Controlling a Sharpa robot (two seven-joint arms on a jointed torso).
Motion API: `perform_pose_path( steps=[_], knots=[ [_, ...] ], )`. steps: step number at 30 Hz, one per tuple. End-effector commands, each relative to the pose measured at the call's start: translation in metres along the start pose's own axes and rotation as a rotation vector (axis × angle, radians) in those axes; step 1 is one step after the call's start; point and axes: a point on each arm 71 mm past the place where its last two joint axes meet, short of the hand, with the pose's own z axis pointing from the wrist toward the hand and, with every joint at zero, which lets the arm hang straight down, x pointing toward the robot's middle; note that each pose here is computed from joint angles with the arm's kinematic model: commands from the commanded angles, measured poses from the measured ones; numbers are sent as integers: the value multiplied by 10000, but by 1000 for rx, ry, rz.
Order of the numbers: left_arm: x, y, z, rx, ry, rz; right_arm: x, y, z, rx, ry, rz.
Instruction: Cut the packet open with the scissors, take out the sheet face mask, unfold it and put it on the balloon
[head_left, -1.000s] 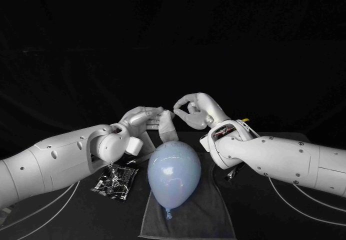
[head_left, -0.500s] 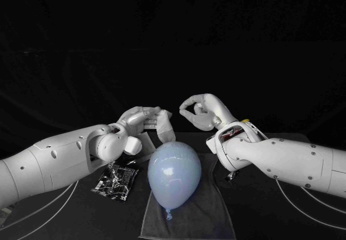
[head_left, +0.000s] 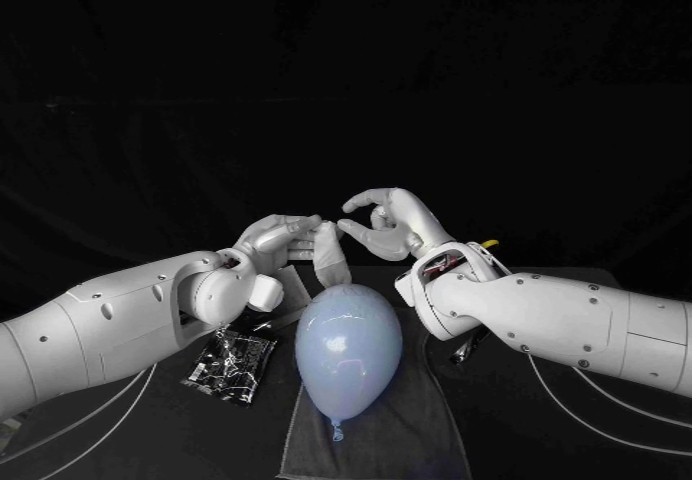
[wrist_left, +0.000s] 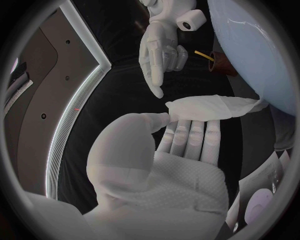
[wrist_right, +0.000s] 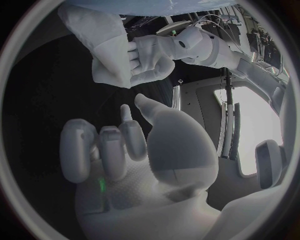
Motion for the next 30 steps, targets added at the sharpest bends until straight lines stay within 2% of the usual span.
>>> perform_pose_path(
  steps=[1, 11, 30],
  knots=[
    [41, -25, 12, 19, 16, 2, 60, -9, 37, 13, 43, -23],
    [86, -24, 15, 20, 28, 1, 189, 35, 91, 17, 79, -35],
    [106, -26, 16, 22, 35, 2, 228, 31, 71, 20, 89, -38]
  ],
)
